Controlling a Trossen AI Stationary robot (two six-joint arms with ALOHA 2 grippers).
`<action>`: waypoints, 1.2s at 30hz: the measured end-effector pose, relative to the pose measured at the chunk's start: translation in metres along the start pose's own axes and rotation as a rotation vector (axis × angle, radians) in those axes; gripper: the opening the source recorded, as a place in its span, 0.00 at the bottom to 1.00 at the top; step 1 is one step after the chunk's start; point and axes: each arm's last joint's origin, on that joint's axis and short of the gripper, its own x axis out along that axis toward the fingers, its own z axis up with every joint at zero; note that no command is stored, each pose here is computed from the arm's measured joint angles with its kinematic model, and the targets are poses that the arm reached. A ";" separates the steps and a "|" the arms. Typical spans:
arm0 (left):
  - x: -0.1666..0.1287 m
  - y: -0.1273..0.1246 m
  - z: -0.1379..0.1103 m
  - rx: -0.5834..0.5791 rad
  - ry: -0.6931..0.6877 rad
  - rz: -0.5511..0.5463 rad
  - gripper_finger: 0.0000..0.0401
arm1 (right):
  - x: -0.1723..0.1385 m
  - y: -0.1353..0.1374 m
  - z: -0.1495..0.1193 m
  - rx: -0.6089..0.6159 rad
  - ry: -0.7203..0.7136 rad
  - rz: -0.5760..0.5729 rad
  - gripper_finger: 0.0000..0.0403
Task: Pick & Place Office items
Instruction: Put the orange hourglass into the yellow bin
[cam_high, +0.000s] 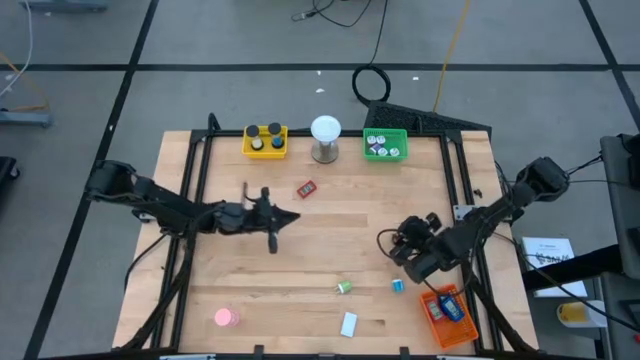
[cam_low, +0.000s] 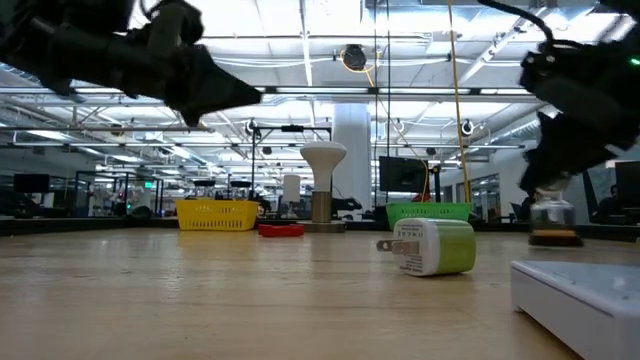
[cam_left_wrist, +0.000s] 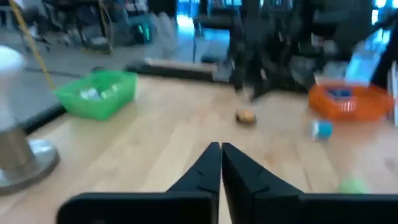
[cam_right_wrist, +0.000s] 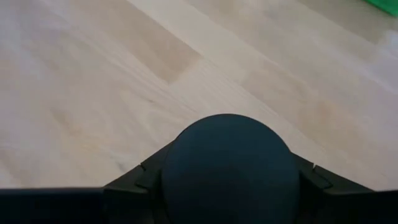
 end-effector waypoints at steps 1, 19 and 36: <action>-0.006 0.002 -0.002 -0.020 -0.012 0.003 0.01 | 0.002 0.004 0.005 -0.004 -0.008 0.023 0.47; -0.062 0.029 -0.035 -0.080 -0.045 0.196 0.02 | 0.103 0.101 0.174 -0.269 -0.181 0.460 0.47; -0.062 0.030 -0.035 -0.077 -0.045 0.209 0.02 | 0.160 0.119 0.194 -0.413 -0.138 0.508 0.47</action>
